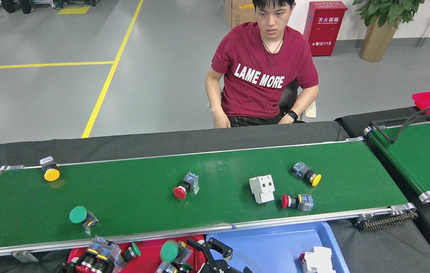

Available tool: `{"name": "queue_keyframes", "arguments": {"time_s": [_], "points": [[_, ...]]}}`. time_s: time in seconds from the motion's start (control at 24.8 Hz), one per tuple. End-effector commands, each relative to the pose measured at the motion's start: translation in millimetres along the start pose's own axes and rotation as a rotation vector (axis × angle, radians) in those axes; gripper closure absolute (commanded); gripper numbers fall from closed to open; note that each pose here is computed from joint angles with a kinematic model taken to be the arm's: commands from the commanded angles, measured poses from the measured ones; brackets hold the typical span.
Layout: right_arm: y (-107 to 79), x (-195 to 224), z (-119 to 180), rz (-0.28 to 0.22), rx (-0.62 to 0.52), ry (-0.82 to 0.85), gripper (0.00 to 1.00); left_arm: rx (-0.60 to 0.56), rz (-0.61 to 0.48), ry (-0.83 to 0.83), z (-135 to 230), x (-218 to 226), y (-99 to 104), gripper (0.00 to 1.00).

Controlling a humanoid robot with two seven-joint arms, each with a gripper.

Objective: Pick switch part from conveyor to tray

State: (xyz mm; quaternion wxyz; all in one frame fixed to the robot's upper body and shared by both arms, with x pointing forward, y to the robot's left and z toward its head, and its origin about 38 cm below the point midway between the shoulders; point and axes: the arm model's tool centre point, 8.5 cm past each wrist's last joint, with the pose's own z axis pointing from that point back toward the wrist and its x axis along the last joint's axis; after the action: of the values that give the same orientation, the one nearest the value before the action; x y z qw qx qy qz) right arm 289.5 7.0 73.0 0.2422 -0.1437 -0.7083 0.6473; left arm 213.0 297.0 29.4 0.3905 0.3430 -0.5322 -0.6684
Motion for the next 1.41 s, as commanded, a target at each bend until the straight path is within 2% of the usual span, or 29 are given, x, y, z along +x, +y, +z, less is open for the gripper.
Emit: {"name": "queue_keyframes", "arguments": {"time_s": [0.0,0.08,0.2,0.32,0.36,0.44,0.52,0.69,0.77,0.89,0.97,1.05,1.17,1.25,1.37], "points": [[-15.1,-16.1,2.9,0.015,-0.041,0.034,0.00,0.031,0.010,-0.017,0.0,4.2,5.0,0.00],[-29.9,-43.3,10.0,0.022,-0.083,0.118,0.00,0.039,0.026,-0.012,-1.9,8.2,4.4,0.00],[-57.1,-98.9,37.4,0.046,-0.156,0.291,0.04,0.035,0.030,0.005,2.0,6.2,2.7,0.00],[-61.0,-135.4,74.1,0.037,-0.187,0.501,0.06,0.036,0.039,0.083,12.5,-5.9,1.1,0.00],[-59.3,-137.9,82.6,0.034,-0.189,0.543,0.05,0.039,0.046,0.148,16.5,-12.5,0.2,0.00],[-56.3,-142.7,108.0,0.053,-0.195,0.644,0.04,0.032,0.042,0.394,39.5,-43.7,-2.6,0.00],[-41.2,-138.8,137.6,0.059,-0.159,0.726,0.04,0.018,0.022,0.522,60.1,-65.0,-3.2,0.00],[-7.4,-112.6,182.2,0.046,-0.076,0.755,0.02,-0.001,0.024,0.572,73.1,-76.3,-9.0,0.00],[1.4,-104.1,190.7,0.040,-0.070,0.756,0.02,0.009,0.020,0.573,69.3,-79.5,-6.5,0.00],[-1.2,-102.9,180.2,0.035,-0.082,0.743,0.02,0.022,0.012,0.570,56.6,-91.2,-3.4,0.00],[-5.0,-102.8,157.4,0.025,-0.092,0.717,0.02,0.022,0.026,0.581,42.9,-106.6,-5.6,0.00],[-3.5,-105.6,130.1,0.007,-0.048,0.697,0.03,0.025,0.022,0.604,33.8,-127.7,-4.3,0.00],[-4.0,-112.4,86.6,0.013,-0.012,0.708,0.03,0.011,0.000,0.625,31.9,-151.4,-1.8,0.00],[10.2,-115.4,53.3,0.026,0.046,0.721,0.03,0.014,-0.009,0.646,28.5,-166.2,2.0,0.00],[15.7,-126.7,12.7,0.027,0.082,0.740,0.03,0.007,-0.008,0.659,24.9,-180.4,2.2,0.00]]}}
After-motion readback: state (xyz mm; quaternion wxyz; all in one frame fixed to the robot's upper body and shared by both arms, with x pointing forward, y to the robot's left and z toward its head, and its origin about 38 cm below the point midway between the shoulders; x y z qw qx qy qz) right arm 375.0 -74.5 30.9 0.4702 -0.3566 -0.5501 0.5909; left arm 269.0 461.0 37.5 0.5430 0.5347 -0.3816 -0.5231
